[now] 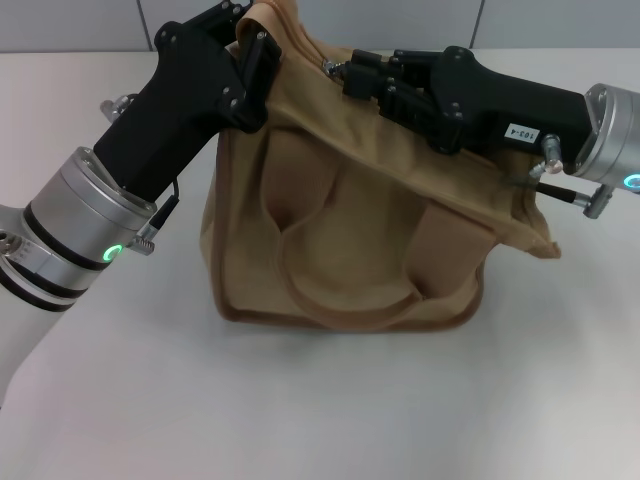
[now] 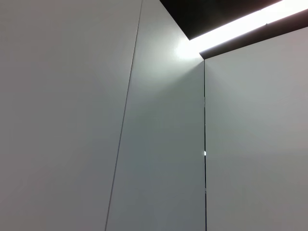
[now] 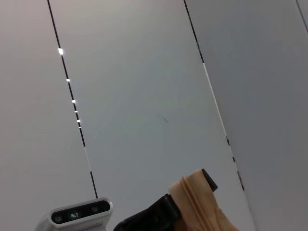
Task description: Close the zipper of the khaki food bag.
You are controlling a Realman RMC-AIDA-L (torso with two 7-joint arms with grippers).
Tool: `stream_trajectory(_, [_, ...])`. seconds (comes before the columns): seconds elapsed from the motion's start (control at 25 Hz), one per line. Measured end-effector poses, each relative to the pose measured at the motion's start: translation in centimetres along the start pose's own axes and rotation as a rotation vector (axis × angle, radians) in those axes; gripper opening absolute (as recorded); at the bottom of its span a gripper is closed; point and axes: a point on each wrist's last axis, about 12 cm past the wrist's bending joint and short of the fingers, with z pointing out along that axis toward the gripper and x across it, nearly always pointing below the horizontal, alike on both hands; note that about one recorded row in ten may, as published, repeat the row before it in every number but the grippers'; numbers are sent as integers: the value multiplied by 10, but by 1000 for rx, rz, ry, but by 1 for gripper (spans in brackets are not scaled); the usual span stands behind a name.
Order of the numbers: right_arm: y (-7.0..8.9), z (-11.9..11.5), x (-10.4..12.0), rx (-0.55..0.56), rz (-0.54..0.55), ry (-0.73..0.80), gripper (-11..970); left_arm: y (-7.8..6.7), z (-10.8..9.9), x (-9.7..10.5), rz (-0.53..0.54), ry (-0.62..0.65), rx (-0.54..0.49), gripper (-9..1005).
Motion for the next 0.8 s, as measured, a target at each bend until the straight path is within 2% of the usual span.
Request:
stream_trajectory(0.48, [1, 13, 3, -51, -14, 80, 152, -2, 0, 1, -5, -2, -1, 76])
stream_trajectory(0.64, [0, 11, 1, -30, -10, 42, 154, -2, 0, 1, -5, -1, -4, 76])
stream_trajectory(0.8, [0, 8, 1, -16, -10, 23, 115, -2, -1, 1, -5, 0, -6, 77])
